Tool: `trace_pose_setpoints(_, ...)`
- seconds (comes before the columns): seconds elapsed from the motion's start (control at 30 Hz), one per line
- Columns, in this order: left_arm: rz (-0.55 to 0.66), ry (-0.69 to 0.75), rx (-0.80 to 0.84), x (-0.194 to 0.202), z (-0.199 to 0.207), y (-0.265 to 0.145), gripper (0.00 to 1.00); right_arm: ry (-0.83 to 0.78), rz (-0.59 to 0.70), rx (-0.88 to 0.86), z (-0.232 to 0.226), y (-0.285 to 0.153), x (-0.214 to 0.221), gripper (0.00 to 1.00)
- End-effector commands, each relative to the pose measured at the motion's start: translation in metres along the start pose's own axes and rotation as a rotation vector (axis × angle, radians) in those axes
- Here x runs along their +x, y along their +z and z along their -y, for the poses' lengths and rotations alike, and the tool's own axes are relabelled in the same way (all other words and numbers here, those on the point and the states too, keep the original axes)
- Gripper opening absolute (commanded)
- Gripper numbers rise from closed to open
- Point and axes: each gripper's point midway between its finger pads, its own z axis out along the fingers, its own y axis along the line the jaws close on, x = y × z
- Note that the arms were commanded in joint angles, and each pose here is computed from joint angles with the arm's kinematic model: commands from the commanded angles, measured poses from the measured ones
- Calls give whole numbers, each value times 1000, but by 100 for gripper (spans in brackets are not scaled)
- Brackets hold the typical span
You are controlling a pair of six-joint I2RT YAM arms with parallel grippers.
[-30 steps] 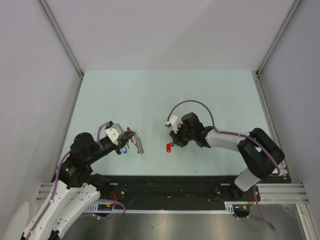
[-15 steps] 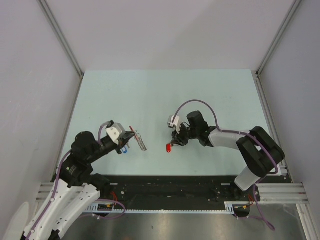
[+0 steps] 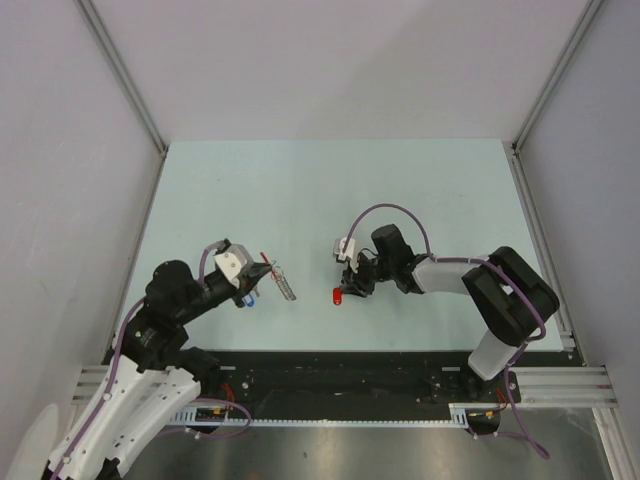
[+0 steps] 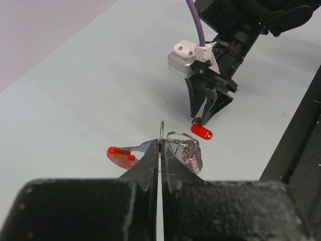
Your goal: Put the keys on the keyring
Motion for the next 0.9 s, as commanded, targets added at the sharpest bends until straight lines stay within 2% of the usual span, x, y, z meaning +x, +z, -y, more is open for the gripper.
trace_pose_setpoints(0.0,33,2,8,-8,0,2,1,-46,42,-35,1,4,-6,37)
trace_pose_setpoints(0.43,31,2,12,-8,-1,3,0,-42,39,-73,3,7,-3,31)
trace_pose_setpoints(0.87,27,0,16,-7,-1,4,0,-32,47,-54,10,8,-4,30)
